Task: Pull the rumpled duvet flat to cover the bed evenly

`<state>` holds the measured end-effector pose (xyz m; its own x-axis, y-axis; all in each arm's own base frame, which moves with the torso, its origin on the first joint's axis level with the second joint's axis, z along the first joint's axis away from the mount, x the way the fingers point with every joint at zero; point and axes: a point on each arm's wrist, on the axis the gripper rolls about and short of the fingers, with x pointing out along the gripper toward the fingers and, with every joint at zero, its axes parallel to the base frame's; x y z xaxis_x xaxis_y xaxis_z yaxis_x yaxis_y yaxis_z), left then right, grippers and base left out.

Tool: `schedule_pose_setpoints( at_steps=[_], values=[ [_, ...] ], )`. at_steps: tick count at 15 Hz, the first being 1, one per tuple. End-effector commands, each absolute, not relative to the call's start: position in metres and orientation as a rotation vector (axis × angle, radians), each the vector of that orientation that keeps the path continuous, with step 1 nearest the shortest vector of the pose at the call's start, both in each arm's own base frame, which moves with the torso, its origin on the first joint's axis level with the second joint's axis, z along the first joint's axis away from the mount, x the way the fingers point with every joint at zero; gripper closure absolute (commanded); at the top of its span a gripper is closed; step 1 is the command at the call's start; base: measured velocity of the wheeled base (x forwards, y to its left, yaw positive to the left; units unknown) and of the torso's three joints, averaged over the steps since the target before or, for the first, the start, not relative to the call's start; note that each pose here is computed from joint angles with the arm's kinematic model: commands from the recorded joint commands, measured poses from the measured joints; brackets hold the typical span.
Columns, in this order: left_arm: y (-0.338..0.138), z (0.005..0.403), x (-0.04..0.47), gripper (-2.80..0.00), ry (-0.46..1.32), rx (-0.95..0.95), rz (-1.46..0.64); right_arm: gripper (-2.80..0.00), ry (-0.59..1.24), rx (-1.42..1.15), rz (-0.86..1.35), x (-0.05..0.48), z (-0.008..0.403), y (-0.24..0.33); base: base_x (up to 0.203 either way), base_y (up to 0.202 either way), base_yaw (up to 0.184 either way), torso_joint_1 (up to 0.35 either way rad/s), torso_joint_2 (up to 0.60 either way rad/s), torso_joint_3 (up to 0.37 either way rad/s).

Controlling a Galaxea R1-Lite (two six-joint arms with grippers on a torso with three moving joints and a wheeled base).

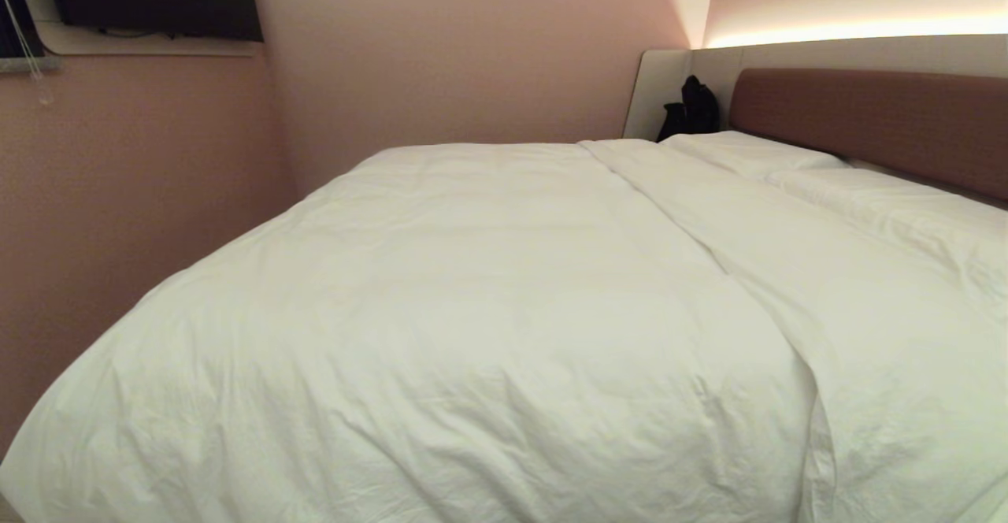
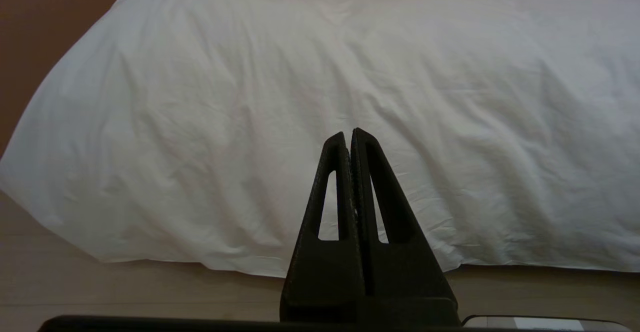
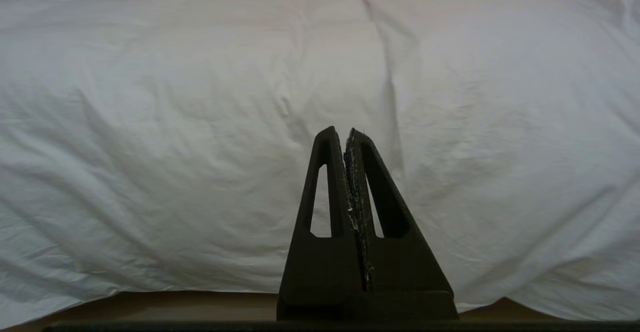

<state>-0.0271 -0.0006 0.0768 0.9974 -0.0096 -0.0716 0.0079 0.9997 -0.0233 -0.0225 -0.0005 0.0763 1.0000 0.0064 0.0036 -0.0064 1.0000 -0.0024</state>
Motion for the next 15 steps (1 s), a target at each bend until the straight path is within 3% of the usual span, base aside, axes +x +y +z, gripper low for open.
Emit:
schedule_pose_setpoints(
  at_steps=[1, 15],
  values=[
    [-0.0006, 0.0769, -0.0270, 0.00, 0.072, -0.024, -0.008, 0.00, -0.005, -0.003, 0.006, -0.0226, 0.0763, -0.0005, 0.000, 0.199, -0.002, 0.010, 0.00, -0.002],
    [-0.0006, 0.0764, -0.0270, 0.00, 0.074, -0.022, -0.008, 0.00, -0.005, -0.003, 0.006, -0.0226, 0.0763, -0.0005, 0.000, 0.195, 0.000, 0.003, 0.00, 0.002]
  ],
)
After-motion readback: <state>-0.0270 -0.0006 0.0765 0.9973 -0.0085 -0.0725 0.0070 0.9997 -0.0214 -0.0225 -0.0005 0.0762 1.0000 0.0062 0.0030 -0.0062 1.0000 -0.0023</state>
